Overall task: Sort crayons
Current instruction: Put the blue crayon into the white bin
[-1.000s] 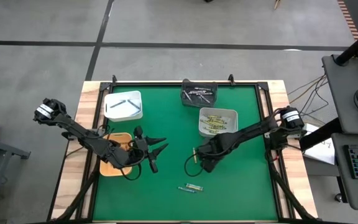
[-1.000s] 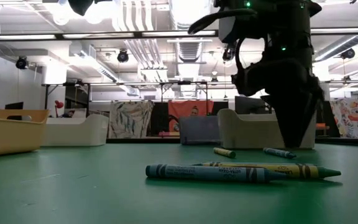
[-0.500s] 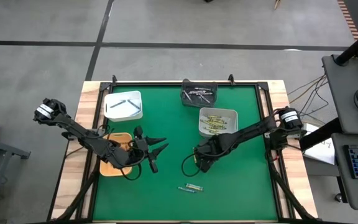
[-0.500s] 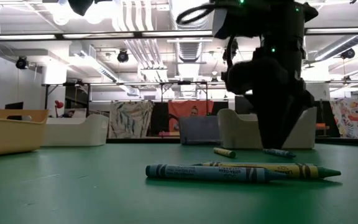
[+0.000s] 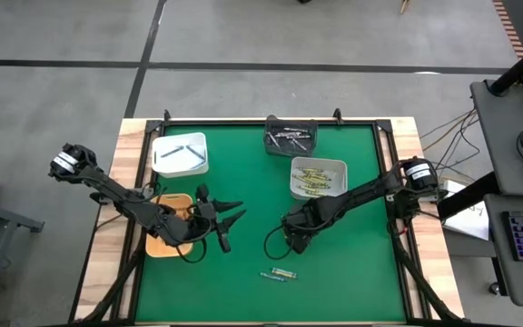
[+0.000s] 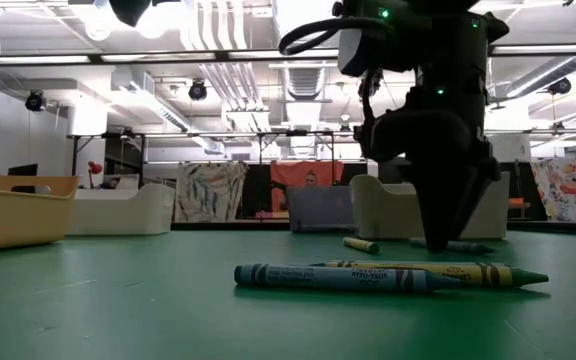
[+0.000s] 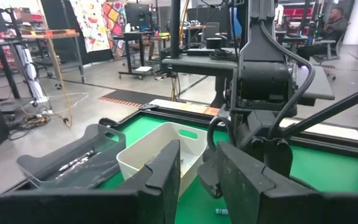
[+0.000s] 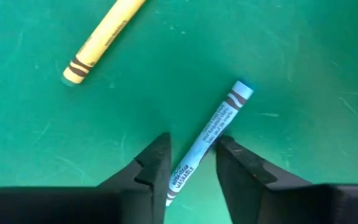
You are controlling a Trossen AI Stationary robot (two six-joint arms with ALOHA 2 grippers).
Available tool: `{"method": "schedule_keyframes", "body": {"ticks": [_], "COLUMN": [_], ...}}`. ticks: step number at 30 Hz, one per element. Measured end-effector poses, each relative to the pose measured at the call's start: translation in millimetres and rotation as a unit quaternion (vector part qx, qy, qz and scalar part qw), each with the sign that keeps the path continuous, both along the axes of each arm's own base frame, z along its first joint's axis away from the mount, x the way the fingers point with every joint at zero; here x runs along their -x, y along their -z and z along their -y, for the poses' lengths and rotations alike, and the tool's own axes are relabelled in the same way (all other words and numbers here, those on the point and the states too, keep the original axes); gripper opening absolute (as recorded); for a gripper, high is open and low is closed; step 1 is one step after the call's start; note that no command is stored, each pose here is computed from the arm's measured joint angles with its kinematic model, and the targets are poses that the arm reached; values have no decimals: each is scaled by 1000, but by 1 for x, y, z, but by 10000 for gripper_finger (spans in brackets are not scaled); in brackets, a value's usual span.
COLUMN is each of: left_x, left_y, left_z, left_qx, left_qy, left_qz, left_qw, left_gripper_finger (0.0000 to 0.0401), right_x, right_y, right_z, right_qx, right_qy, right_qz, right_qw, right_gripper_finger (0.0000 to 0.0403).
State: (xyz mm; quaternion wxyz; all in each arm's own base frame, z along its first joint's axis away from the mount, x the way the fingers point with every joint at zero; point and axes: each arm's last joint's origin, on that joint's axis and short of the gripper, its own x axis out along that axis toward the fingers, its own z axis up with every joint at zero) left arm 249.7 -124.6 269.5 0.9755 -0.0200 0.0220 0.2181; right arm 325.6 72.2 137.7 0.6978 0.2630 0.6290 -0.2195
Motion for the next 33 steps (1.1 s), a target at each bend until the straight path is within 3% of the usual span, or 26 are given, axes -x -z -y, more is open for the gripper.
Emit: {"method": "schedule_keyframes", "body": {"ticks": [8,13,17,21,26,33], "left_x": [-5,-9,-15,-20,-29,-36], "left_y": [9,14,16,18,27,34], "left_z": [4,8,13,17,22,23], "left_qx": [23,35,44,33,-6,-27], "left_qy": [16,40,95,105,107,101], "left_qz": [-2,-2,13,31,41,52], "left_qw": [1000,999,994,993,993,993], "left_gripper_finger": [87,89,109,144,188,205], "right_x": [0,8,14,21,25,31], "right_y": [-3,-19,-48,-71,-100,-123], "right_z": [-1,-2,-4,-8,-16,-20], "right_qx": [4,9,27,73,112,188], "right_qy": [-54,-104,-148,-185,-237,-314], "right_qz": [7,22,80,153,322,508], "right_qw": [999,994,985,968,910,780], "right_gripper_finger": [19,13,12,12,12,12]}}
